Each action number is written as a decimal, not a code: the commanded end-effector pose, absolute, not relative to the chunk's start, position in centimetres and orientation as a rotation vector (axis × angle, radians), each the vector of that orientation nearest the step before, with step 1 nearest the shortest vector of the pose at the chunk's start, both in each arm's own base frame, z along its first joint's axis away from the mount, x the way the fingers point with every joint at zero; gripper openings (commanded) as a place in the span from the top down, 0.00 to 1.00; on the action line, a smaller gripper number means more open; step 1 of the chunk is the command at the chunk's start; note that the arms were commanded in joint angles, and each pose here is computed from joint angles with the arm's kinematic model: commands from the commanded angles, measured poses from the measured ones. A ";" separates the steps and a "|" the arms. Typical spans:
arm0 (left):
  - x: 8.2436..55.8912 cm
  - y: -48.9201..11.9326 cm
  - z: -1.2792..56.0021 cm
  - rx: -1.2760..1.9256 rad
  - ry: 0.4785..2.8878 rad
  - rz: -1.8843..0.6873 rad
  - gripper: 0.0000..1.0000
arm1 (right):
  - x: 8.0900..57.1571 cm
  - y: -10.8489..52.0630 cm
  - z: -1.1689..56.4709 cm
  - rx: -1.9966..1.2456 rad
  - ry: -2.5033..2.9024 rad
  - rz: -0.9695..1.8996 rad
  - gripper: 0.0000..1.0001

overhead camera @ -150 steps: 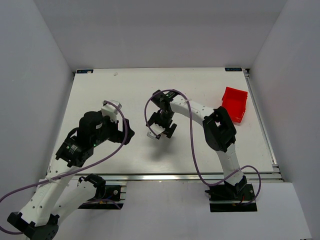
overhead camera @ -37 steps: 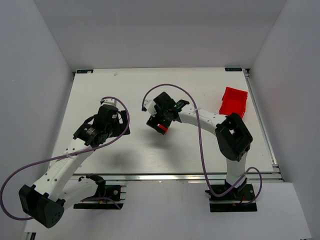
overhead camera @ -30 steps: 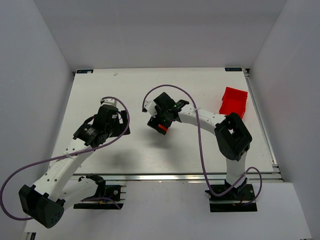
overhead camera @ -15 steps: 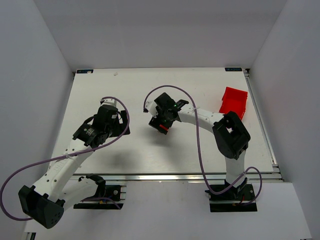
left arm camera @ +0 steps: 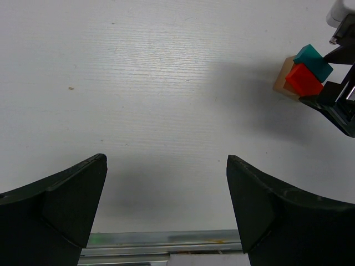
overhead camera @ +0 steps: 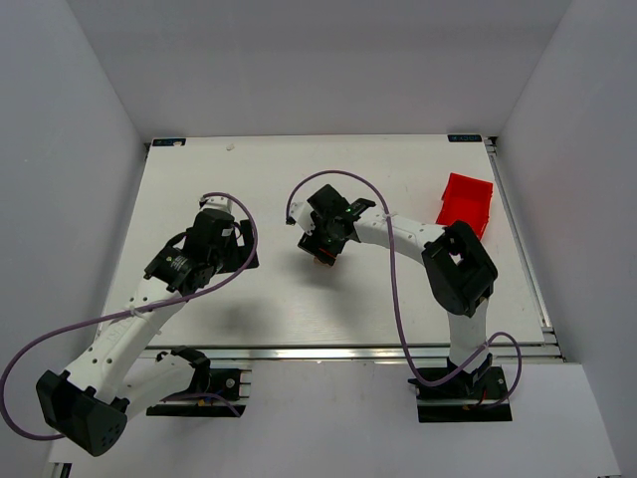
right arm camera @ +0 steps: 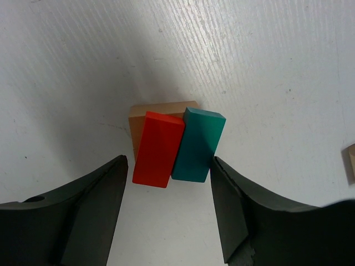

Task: Build the wood block tower

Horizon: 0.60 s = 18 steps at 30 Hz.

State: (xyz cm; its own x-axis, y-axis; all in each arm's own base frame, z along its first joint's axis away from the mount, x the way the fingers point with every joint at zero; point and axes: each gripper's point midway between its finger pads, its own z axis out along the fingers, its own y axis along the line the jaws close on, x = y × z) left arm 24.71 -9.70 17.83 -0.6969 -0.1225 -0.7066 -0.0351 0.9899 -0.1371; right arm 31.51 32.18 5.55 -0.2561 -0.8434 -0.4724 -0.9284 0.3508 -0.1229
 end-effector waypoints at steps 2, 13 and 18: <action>24.8 -9.7 18.4 -0.109 2.311 -0.164 0.02 | 32.2 32.2 5.9 -1.539 2.159 0.228 0.34; 24.8 -9.9 18.6 -0.099 2.304 -0.182 0.02 | 32.4 32.0 5.9 -1.548 2.147 0.209 0.43; 24.8 -10.0 18.6 -0.093 2.305 -0.185 0.02 | 32.4 32.0 6.0 -1.555 2.135 0.208 0.44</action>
